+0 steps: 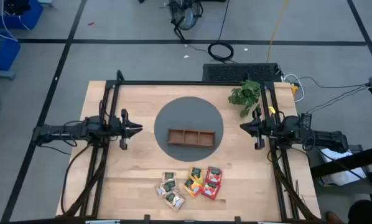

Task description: Pick & Place Tea

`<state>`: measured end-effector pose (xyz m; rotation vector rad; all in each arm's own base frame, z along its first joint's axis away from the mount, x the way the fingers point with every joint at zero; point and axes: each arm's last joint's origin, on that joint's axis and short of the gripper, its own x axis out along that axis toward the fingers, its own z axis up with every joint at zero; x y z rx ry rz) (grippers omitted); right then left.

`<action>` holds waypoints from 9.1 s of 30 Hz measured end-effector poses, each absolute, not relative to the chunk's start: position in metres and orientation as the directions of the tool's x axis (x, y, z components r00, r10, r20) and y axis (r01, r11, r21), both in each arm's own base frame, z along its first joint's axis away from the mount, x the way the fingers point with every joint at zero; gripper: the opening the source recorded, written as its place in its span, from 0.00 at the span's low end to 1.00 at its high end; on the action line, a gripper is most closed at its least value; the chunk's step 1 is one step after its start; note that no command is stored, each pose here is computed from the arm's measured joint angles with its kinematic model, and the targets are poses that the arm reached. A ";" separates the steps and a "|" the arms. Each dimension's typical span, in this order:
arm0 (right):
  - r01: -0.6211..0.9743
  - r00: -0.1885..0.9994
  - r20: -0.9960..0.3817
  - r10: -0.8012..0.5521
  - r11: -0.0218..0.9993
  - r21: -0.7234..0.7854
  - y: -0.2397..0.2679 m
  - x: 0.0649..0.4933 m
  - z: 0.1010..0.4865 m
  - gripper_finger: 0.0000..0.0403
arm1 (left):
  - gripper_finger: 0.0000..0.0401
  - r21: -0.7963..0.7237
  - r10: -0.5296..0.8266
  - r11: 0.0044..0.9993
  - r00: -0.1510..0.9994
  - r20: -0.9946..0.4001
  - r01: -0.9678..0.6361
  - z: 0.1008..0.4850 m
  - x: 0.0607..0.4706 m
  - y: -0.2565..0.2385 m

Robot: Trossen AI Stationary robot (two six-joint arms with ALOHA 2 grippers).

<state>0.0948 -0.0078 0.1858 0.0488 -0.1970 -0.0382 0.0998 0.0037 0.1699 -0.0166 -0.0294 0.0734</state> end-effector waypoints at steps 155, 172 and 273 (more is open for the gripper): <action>0.033 0.980 0.195 -0.043 0.998 0.052 -0.008 0.095 0.186 0.00 | 0.16 -0.018 0.074 0.997 0.997 0.029 -0.073 0.170 0.100 0.004; 0.033 0.980 0.195 -0.043 0.998 0.052 -0.008 0.095 0.186 0.00 | 0.16 -0.018 0.073 0.997 0.997 0.029 -0.073 0.170 0.100 0.004; 0.092 0.781 -0.565 0.267 0.846 0.526 0.121 0.164 0.146 0.02 | 0.05 0.163 -0.304 0.904 0.864 -0.402 0.394 0.195 0.368 -0.123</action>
